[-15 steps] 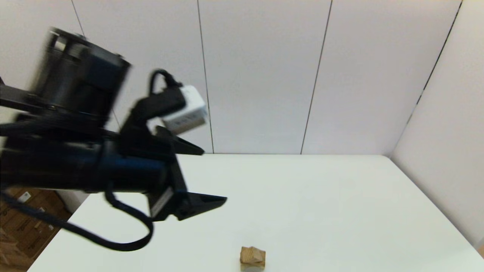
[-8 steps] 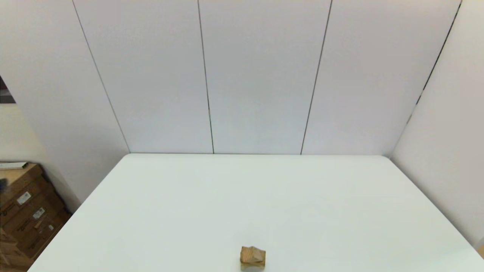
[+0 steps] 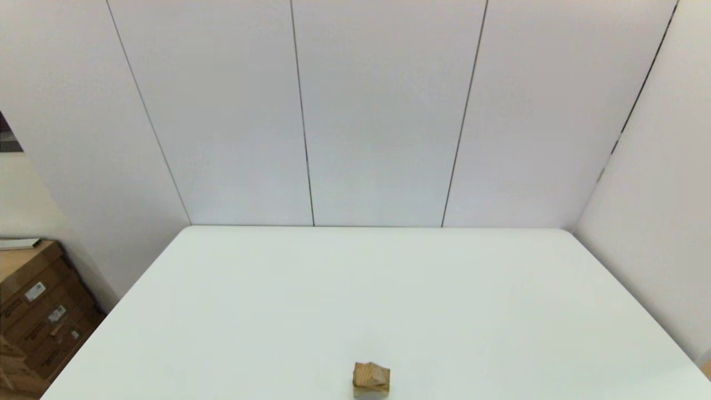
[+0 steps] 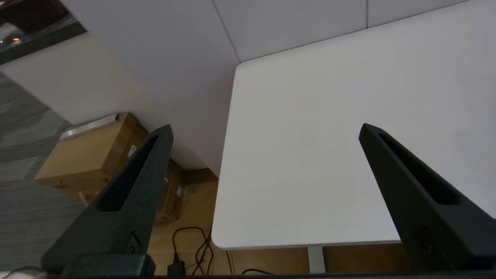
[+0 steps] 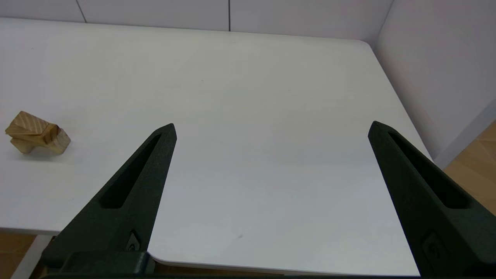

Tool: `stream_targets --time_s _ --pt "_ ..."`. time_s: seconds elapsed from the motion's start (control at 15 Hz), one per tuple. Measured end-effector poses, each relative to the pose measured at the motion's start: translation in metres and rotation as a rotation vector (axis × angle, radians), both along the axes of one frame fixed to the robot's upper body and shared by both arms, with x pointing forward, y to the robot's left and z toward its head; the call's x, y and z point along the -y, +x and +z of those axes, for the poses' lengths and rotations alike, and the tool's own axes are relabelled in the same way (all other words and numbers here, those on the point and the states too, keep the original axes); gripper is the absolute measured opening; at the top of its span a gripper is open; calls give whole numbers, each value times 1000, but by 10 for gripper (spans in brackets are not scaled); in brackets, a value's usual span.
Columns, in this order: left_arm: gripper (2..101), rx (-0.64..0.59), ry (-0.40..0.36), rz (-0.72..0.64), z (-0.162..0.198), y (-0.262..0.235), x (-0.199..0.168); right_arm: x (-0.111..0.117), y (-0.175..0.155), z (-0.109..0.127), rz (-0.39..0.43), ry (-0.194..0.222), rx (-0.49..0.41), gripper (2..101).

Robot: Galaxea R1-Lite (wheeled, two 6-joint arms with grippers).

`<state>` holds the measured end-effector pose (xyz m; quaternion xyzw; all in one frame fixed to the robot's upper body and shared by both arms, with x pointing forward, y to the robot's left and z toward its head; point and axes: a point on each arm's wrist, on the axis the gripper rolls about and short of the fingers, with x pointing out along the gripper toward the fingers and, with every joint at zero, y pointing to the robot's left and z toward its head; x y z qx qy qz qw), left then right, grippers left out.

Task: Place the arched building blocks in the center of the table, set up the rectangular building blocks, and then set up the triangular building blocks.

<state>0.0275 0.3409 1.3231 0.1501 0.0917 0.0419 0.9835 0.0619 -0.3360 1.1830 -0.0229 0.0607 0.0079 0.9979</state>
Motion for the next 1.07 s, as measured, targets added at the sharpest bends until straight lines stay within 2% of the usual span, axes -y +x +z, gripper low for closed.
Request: stream_targets --time_s 0.27,0.47,0.67,0.93,1.07 --pt "971 11 -17 25 -57 -13 4 0 0 0 0 0 0 980" --pt "971 -1 -109 -36 -91 -2 6 0 0 0 0 0 0 980" --pt "973 9 -127 -78 -120 19 7 0 0 0 0 1 0 980" --pt "975 166 -193 -102 -136 39 8 0 0 0 0 1 0 980" --pt "976 178 -195 -108 -139 41 8 0 0 0 0 0 0 980"
